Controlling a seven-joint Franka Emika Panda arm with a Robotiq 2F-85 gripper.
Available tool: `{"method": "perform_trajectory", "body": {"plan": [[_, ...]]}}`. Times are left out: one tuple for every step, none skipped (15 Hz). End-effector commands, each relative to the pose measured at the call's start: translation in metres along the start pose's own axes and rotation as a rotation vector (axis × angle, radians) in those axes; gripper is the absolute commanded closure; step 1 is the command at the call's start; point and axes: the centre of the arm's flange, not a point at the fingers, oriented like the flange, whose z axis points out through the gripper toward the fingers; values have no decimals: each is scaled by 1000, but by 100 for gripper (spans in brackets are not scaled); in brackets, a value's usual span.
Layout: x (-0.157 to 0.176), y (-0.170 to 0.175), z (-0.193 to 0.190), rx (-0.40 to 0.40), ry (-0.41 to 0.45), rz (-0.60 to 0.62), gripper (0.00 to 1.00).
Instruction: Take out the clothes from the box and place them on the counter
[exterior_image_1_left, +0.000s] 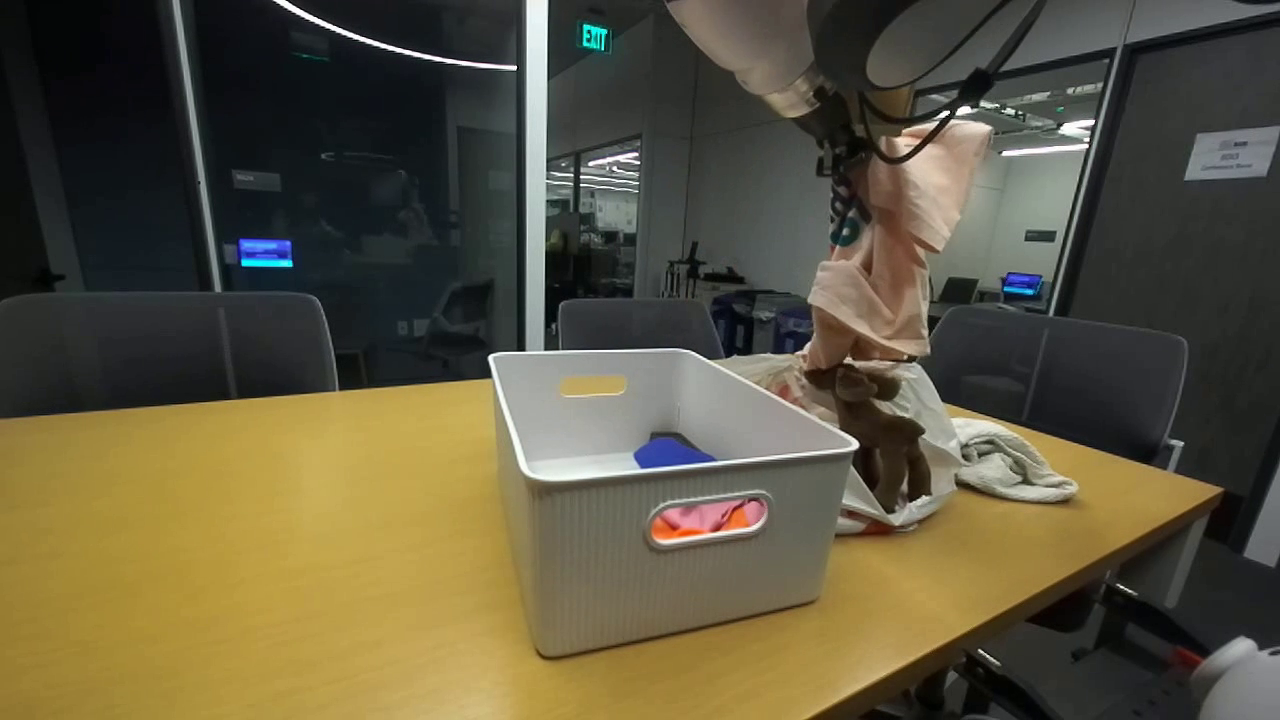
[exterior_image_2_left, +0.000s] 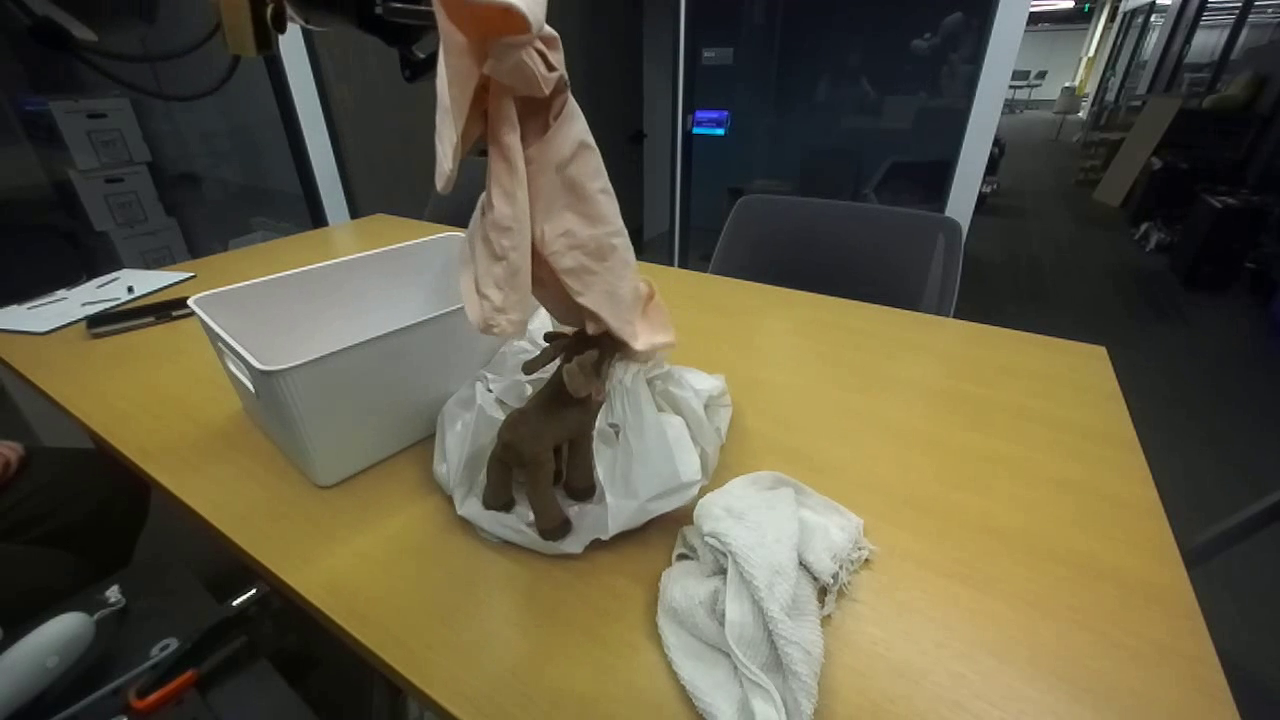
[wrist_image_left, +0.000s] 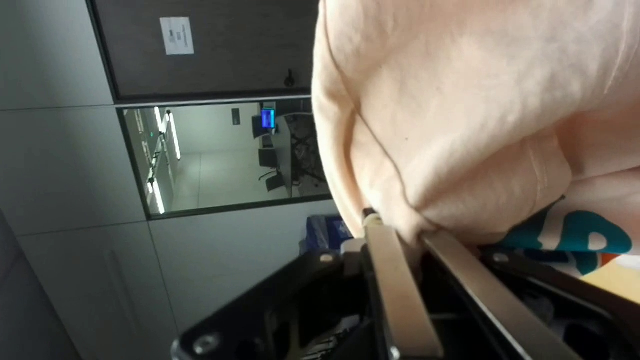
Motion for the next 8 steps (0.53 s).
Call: {"method": "perform_trajectory", "body": {"plan": [[-10, -9, -1, 47, -16, 17, 98], [-13, -9, -4, 48, -21, 20, 98], [-16, -10, -6, 48, -28, 22, 98], [-18, -11, -9, 51, -31, 22, 98], [-19, -11, -12, 46, -30, 22, 98], [-20, -11, -15, 50, -27, 23, 98], [-20, -14, -16, 86, -16, 17, 98], [-19, -18, -15, 120, -13, 12, 98]]}}
